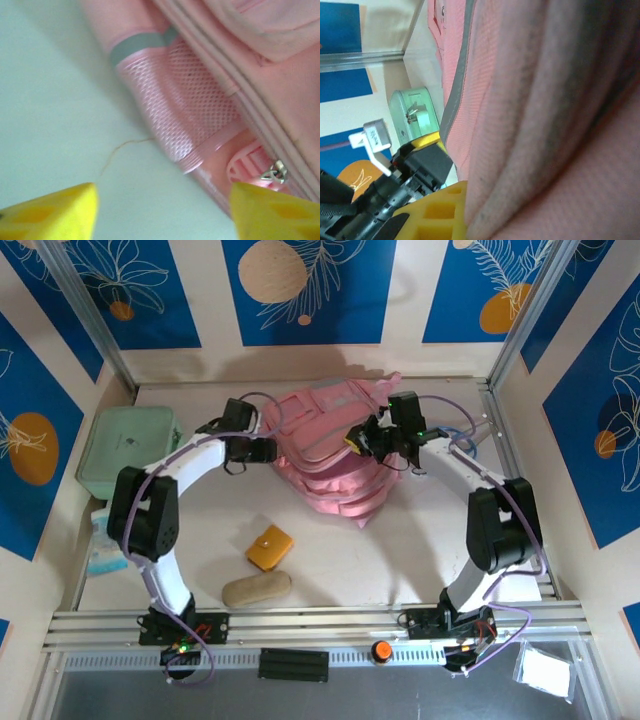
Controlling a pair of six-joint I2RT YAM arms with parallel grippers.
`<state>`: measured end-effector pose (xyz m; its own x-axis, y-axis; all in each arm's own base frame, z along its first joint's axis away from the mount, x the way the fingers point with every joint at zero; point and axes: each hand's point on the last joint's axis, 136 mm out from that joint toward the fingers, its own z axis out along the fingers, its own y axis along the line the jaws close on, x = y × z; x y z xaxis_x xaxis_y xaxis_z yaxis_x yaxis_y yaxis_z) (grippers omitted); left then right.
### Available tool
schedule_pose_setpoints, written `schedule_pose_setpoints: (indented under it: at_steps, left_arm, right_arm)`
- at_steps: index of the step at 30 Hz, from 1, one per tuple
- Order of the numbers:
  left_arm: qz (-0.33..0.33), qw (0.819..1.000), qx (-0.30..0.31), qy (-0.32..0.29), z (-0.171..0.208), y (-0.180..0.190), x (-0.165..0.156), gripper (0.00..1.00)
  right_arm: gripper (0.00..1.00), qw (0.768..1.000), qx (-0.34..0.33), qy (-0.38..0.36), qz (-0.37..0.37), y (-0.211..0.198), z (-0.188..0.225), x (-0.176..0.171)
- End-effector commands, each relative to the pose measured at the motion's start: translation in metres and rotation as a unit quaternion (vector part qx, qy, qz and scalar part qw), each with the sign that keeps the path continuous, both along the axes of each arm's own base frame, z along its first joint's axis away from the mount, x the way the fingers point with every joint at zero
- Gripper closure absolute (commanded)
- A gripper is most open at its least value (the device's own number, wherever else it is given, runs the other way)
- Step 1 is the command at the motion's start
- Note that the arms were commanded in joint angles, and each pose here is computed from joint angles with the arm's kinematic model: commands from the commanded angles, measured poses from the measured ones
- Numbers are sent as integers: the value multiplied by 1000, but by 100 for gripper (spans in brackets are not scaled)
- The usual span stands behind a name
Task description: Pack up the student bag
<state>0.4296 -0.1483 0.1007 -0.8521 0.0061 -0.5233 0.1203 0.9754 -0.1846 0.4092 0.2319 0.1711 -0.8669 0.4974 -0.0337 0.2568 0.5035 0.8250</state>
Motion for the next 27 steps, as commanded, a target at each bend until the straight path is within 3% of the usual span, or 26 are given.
schedule_pose_setpoints:
  at_steps: [1, 3, 6, 9, 16, 21, 23, 27]
  left_arm:
    - [62, 997, -1, -45, 35, 28, -12, 16]
    - [81, 995, -4, -53, 41, 39, -25, 8]
    - [93, 994, -13, -56, 46, 48, -42, 3]
    - [91, 994, -25, -52, 47, 49, -56, 1]
    - [129, 989, -48, -59, 52, 65, -66, 0]
    - [164, 984, -55, -47, 40, 81, -71, 0]
    - [177, 982, -57, -39, 36, 89, -73, 0]
    - [197, 978, -62, -29, 30, 101, -75, 0]
  right_arm:
    - [91, 998, -12, -9, 59, 29, -6, 0]
    - [80, 997, -40, 1, 61, 29, -15, 0]
    - [53, 995, -81, -1, 57, 19, -20, -8]
    - [40, 989, -137, -17, 60, 1, -16, -24]
    - [32, 949, -274, -64, 145, -18, -12, -85]
    - [27, 903, -315, -90, 279, 17, -28, -142]
    - [18, 883, -327, -95, 323, 33, -37, -160]
    - [12, 845, -343, -106, 396, 67, -50, -193]
